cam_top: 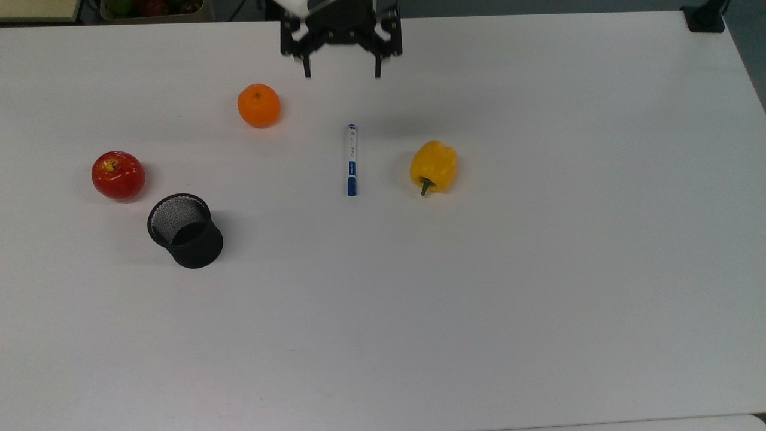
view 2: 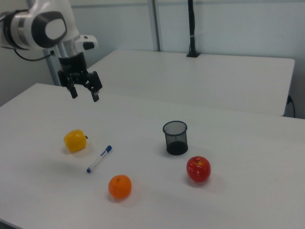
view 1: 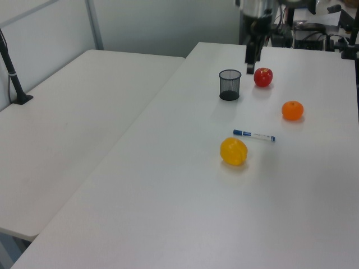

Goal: Take marker pen

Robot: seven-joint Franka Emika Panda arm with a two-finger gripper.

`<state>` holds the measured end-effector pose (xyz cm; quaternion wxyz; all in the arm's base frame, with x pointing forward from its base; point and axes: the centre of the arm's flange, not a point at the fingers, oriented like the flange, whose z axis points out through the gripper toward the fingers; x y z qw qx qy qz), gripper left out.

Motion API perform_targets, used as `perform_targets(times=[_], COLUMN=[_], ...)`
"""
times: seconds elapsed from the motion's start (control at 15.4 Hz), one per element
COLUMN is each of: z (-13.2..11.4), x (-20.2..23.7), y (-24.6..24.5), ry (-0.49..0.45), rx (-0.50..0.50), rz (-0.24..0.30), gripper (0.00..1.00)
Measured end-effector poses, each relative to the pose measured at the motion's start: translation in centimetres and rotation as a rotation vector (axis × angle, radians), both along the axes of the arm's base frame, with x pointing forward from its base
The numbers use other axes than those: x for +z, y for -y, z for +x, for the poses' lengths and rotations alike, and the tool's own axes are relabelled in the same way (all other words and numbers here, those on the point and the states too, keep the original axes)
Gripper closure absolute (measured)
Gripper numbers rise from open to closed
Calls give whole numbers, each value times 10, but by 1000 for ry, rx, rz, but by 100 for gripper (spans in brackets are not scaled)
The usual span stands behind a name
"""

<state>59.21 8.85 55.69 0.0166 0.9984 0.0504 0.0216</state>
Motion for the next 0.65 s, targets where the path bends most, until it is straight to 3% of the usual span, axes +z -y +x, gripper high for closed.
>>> perform_targets(times=[0.32, 0.65], z=[-40, -45], x=[55, 57], y=[18, 26], ry=[-9, -25], rx=[-26, -41], rz=[-6, -8], gripper=[0, 0])
